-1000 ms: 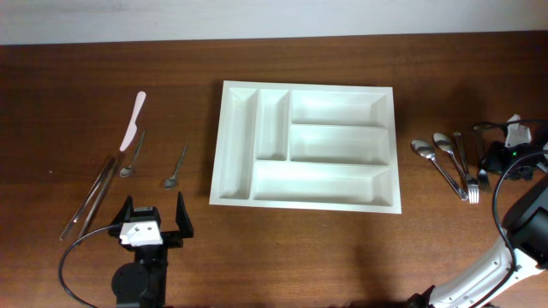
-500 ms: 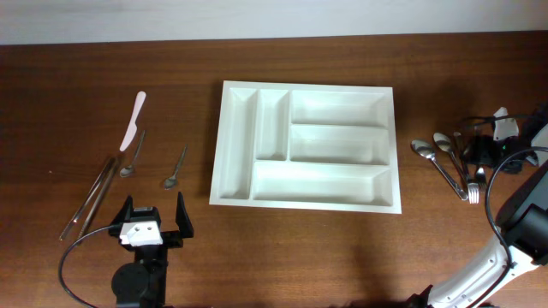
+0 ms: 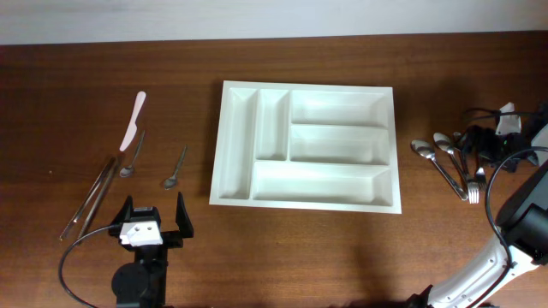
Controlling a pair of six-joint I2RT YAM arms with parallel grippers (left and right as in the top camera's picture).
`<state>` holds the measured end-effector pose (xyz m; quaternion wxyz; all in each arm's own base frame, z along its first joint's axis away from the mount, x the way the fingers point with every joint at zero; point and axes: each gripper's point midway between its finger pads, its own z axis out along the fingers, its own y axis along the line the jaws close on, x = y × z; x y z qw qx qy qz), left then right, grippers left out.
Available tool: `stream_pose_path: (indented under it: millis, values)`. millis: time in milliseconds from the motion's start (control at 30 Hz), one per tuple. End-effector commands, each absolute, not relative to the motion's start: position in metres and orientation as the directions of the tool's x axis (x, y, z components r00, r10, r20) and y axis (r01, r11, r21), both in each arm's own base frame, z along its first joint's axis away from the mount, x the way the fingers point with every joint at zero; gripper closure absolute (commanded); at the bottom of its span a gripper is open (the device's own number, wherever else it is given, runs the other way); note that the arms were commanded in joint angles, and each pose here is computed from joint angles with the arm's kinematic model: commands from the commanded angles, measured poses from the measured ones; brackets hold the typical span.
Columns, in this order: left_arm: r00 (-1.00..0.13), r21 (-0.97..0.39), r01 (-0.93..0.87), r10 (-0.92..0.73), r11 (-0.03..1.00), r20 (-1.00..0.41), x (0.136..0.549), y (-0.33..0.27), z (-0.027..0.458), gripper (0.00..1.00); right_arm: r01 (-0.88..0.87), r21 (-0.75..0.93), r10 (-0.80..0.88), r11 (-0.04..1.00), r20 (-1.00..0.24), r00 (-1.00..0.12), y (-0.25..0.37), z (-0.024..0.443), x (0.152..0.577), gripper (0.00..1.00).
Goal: Pack container
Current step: 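Lower the right gripper and grasp the rightmost fork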
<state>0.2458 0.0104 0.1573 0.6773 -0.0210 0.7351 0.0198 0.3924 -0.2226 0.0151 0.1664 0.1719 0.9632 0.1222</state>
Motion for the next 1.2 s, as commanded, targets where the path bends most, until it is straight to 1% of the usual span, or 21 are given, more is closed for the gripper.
stream_pose_path:
  millis: [0,67,100,200,367,433,700,767,800,900,1067,1167]
  values:
    - [-0.077,-0.004,-0.043,-0.007,0.999,-0.997,0.246,0.008,0.157,0.01,0.398,0.277,0.461,0.874,-0.222,-0.859,-0.228,0.007,0.385,0.08]
    - [-0.077,-0.004,-0.043,-0.007,0.999,-0.997,0.246,0.008,0.157,0.01,0.483,0.184,0.513,0.856,-0.192,-0.836,-0.243,0.002,0.374,0.1]
    - [-0.077,-0.004,-0.043,-0.007,0.999,-0.997,0.246,0.008,0.157,0.01,0.509,0.151,0.53,0.848,-0.186,-0.827,-0.248,0.0,0.37,0.1]
    - [-0.077,-0.004,-0.043,-0.007,0.999,-0.997,0.246,0.008,0.157,0.01,0.553,0.1,0.562,0.827,-0.179,-0.808,-0.257,-0.001,0.365,0.09]
    - [-0.077,-0.004,-0.043,-0.007,0.999,-0.997,0.246,0.007,0.157,0.01,0.57,0.042,0.567,0.821,-0.181,-0.804,-0.266,-0.001,0.36,0.09]
    - [-0.077,-0.004,-0.043,-0.007,0.999,-0.997,0.246,0.008,0.157,0.01,0.628,-0.01,0.616,0.778,-0.18,-0.767,-0.275,-0.002,0.353,0.09]
    - [-0.077,-0.004,-0.043,-0.007,0.999,-0.997,0.246,0.008,0.157,0.01,0.656,0.002,0.645,0.754,-0.188,-0.741,-0.275,-0.001,0.356,0.09]
    - [-0.077,-0.003,-0.043,-0.006,0.999,-0.997,0.246,0.008,0.157,0.01,0.656,0.004,0.644,0.754,-0.195,-0.739,-0.275,-0.001,0.357,0.11]
    - [-0.077,-0.004,-0.043,-0.007,0.999,-0.997,0.246,0.007,0.157,0.01,0.655,0.008,0.644,0.755,-0.195,-0.74,-0.275,-0.001,0.358,0.14]
    - [-0.077,-0.004,-0.043,-0.007,0.999,-0.997,0.246,0.008,0.157,0.01,0.655,0.028,0.646,0.755,-0.198,-0.737,-0.273,-0.001,0.361,0.27]
    - [-0.078,-0.004,-0.043,-0.007,0.999,-0.997,0.246,0.008,0.157,0.01,0.646,0.031,0.638,0.762,-0.198,-0.744,-0.269,-0.001,0.364,0.37]
    - [-0.077,-0.004,-0.043,-0.007,0.999,-0.997,0.246,0.008,0.157,0.01,0.634,0.03,0.627,0.773,-0.197,-0.754,-0.263,-0.001,0.368,0.47]
